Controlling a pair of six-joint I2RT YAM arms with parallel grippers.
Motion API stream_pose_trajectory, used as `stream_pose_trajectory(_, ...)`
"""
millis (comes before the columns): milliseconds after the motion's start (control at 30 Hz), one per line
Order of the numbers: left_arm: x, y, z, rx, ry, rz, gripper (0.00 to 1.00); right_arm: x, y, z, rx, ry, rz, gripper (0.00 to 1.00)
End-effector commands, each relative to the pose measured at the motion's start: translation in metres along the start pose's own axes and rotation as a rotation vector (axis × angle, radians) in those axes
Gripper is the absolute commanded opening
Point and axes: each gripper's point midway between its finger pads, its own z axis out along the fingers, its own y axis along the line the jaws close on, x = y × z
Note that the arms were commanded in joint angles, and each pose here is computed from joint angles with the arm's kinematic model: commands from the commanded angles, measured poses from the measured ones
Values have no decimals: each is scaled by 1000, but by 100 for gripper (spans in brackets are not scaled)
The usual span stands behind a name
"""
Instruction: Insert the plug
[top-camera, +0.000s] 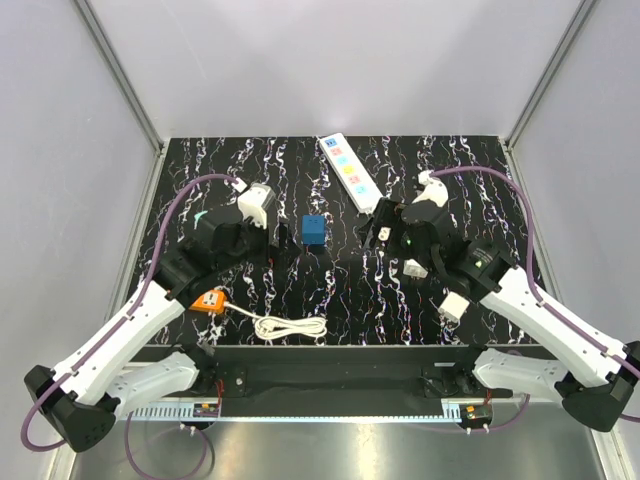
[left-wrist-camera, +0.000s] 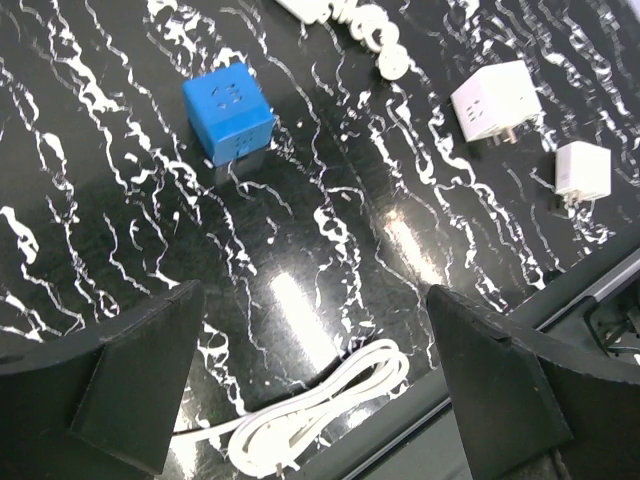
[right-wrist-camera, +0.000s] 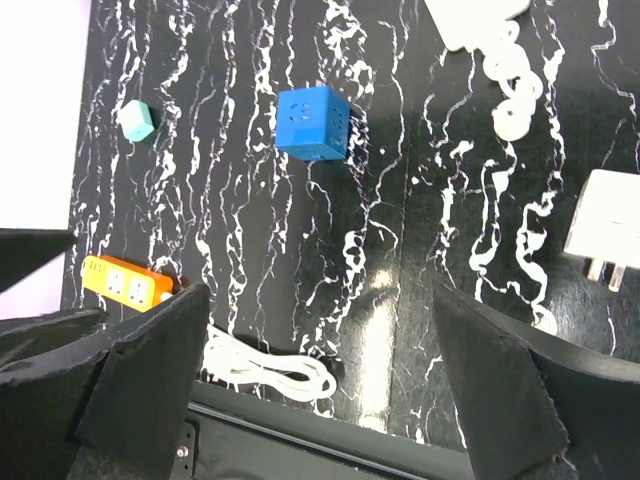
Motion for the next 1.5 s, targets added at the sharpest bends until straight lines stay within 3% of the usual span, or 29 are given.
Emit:
stream_pose_trajectory(0,-29,-14,-7,57,-92,1,99,4,-11,-1,35,-11,32,100)
stream_pose_trajectory(167,-22,-11,-3,51,-73,23,99,20,-34,3,100,5,13,100)
stream_pose_trajectory(300,-18,-3,-4,12,-79,30,99,35,-78,10,285,33,-93,100)
stream_pose_trajectory(467,-12,-2,-4,17,-75,27,99,14,-146,30,600,79,-165,100)
stream_pose_trajectory(600,-10,-1,-2,12,-68,27,99,5,-167,42,687,105,-176,100)
stream_pose_trajectory(833,-9,3,-3,-11,-75,18,99,44,-175,81,603,244,-197,100)
stream_pose_trajectory(1000,-9,4,-3,-15,-76,6,99,52,-178,96,569,272,-221,99)
stream_pose_trajectory(1333,-5,-6,1,27,-43,-43,99,80,-207,125,611,369,-277,95)
stream_pose_trajectory(1467,-4,-18,5,81,15,-85,99,90,-207,124,623,388,-204,96)
